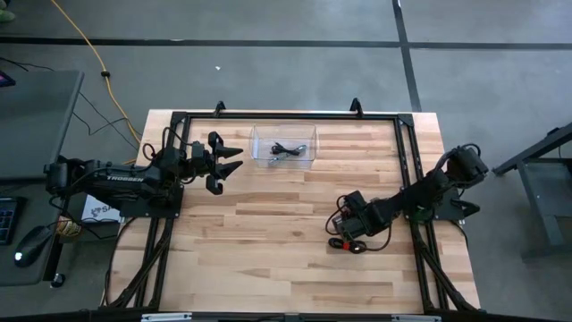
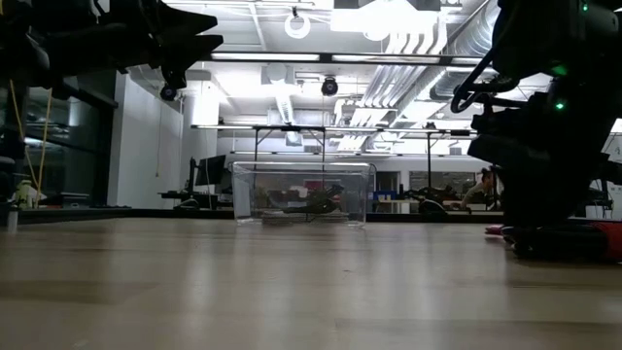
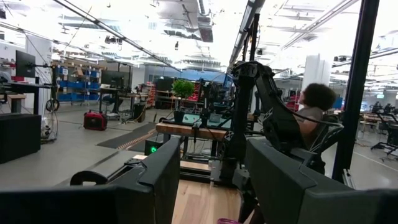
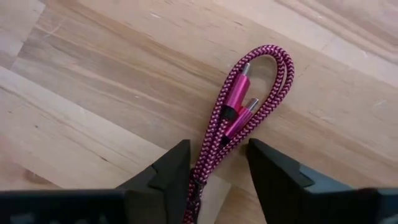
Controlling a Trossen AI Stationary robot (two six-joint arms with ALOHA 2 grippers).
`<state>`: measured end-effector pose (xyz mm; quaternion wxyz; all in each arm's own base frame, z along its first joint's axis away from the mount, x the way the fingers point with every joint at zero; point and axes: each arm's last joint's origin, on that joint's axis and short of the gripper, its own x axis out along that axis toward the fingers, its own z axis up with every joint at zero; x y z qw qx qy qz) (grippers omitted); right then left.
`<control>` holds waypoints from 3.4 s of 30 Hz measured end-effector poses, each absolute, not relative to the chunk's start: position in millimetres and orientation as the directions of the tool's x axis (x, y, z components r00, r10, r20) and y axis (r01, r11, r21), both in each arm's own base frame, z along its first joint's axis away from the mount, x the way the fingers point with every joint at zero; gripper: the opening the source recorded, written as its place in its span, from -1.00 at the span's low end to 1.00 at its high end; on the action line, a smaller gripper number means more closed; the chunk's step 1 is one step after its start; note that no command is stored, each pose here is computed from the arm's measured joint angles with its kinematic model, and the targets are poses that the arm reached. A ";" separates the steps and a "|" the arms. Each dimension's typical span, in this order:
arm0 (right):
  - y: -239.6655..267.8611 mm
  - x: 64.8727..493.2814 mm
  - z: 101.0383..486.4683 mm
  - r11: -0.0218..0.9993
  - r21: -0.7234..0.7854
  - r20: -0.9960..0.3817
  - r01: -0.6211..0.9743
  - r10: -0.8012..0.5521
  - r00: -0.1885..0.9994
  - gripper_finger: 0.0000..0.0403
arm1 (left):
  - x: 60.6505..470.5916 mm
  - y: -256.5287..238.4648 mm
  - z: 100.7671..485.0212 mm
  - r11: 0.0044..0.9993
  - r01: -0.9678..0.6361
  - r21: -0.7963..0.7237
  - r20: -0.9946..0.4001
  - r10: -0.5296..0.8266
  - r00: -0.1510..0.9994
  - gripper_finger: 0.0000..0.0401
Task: Pick and place USB-C Cables
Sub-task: Put the pink charger cable into the transparent bin
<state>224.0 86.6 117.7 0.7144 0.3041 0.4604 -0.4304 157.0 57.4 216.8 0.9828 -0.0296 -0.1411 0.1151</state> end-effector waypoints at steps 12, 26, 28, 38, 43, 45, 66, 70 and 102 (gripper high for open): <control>86.6 224.1 117.6 0.494 0.015 -0.920 0.869 -0.334 0.206 -0.94 | 157.1 57.5 216.5 0.972 -0.218 -0.091 0.267 0.235 0.935 -0.18; 79.7 232.6 117.9 0.694 -0.043 -0.915 0.719 -0.316 0.251 -0.98 | 157.1 57.5 216.4 0.970 -0.205 -0.135 0.267 0.234 0.935 -0.18; 76.1 241.0 118.1 0.755 -0.030 -0.903 0.655 -0.302 0.306 -0.98 | 157.1 57.5 216.3 0.969 -0.204 -0.136 0.267 0.234 0.935 -0.18; 46.8 303.4 146.4 0.944 0.172 -0.628 0.281 -0.115 0.770 -0.99 | 157.1 57.5 216.4 0.969 -0.203 -0.141 0.267 0.235 0.935 -0.18; 32.6 322.4 174.2 0.986 0.158 -0.357 0.051 0.009 0.934 -0.99 | 157.1 57.5 216.4 0.969 -0.203 -0.143 0.267 0.235 0.935 -0.18; 26.5 326.5 185.3 0.990 0.139 -0.244 -0.011 0.045 0.969 -0.99 | 157.1 57.5 216.4 0.969 -0.203 -0.143 0.267 0.235 0.935 -0.18; -19.9 325.9 236.7 0.996 0.059 0.270 -0.074 0.055 0.961 -0.99 | 157.1 57.5 216.4 0.969 -0.204 -0.141 0.267 0.235 0.935 -0.18; -19.9 325.9 236.8 0.996 0.059 0.271 -0.074 0.055 0.961 -0.99 | 157.0 57.5 216.4 0.969 -0.204 -0.141 0.267 0.235 0.934 -0.18; -88.5 389.6 315.8 0.919 -0.014 -0.361 0.395 -0.373 0.855 -0.99 | 156.9 57.3 217.2 0.969 -0.202 -0.140 0.275 0.234 0.933 -0.18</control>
